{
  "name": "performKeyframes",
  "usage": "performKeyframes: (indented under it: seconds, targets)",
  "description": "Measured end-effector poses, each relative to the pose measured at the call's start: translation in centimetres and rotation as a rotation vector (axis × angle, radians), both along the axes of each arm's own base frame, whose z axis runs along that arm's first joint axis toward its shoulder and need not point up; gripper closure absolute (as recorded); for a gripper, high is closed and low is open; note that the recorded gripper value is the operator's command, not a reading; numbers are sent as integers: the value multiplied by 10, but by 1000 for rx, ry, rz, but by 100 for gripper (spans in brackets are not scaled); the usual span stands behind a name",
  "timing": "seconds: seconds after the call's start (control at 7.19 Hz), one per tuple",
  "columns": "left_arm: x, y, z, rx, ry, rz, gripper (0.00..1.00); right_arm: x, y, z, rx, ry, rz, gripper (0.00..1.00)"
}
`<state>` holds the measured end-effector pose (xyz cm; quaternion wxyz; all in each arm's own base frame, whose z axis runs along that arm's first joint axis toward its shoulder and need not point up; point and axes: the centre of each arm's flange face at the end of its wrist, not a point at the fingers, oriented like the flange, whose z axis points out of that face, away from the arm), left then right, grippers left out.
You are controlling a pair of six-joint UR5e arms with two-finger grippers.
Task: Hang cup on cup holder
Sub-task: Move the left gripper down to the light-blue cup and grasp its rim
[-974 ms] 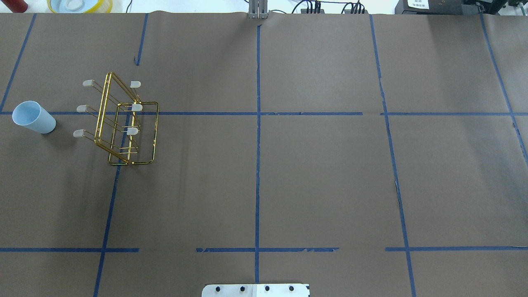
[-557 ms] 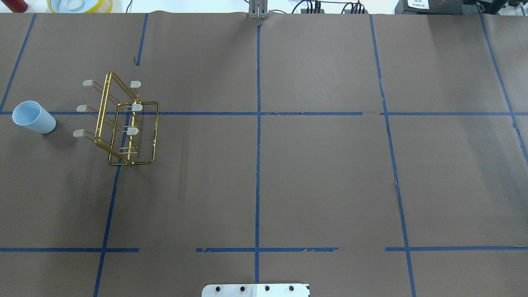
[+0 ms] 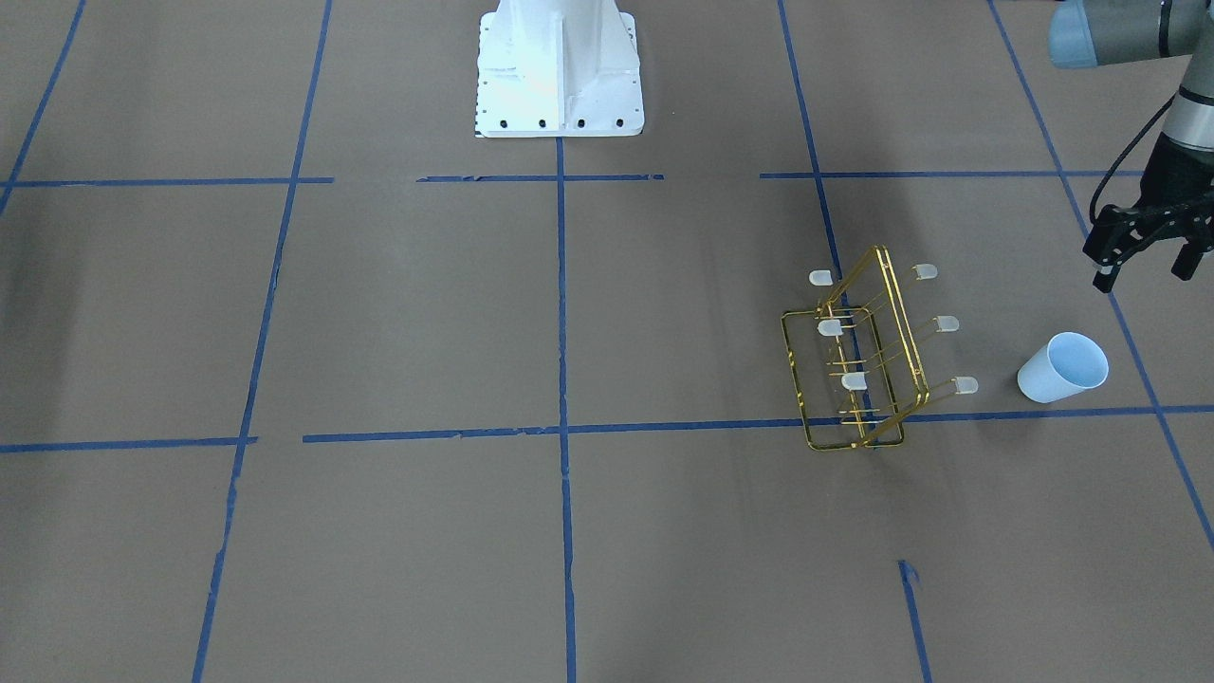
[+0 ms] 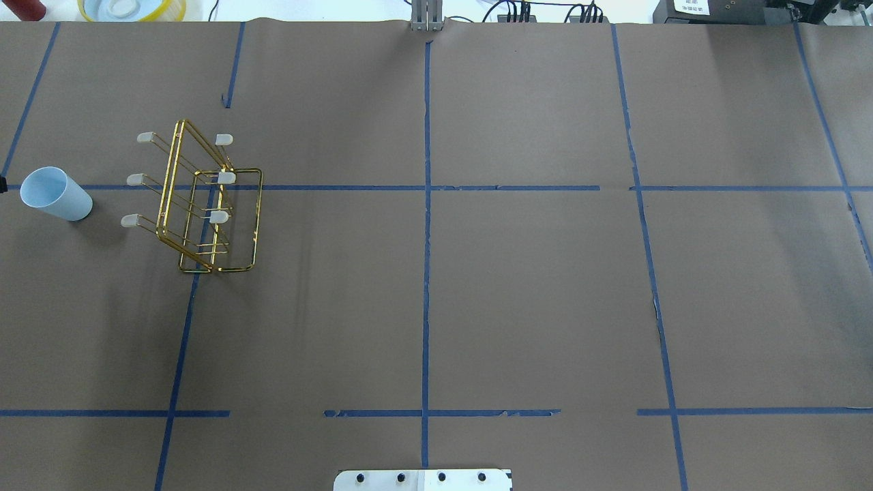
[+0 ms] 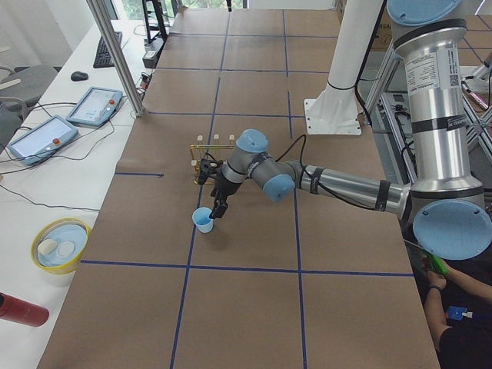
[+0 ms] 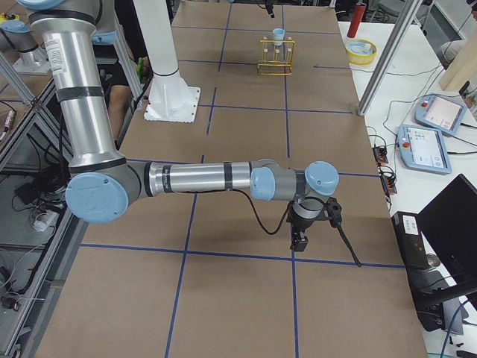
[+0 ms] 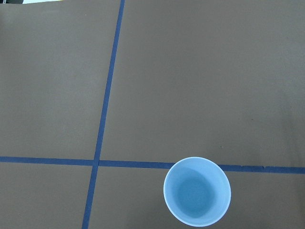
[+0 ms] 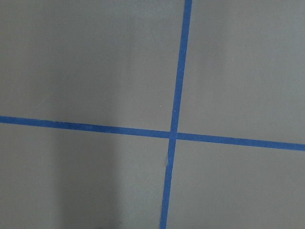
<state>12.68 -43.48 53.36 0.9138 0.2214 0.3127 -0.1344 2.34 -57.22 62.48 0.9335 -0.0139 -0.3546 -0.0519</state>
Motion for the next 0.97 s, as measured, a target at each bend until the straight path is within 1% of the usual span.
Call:
performKeyframes:
  seconds: [0.42,0.7,0.97]
  targets:
    - [43,15,4,26,3,-141,0,0,0,0,0,0,0,0]
    - [66,21,9,66,1,-238,0,0,0,0,0,0,0,0]
    - [84,27,24,89,41,-336,0,0,0,0,1,0,0,0]
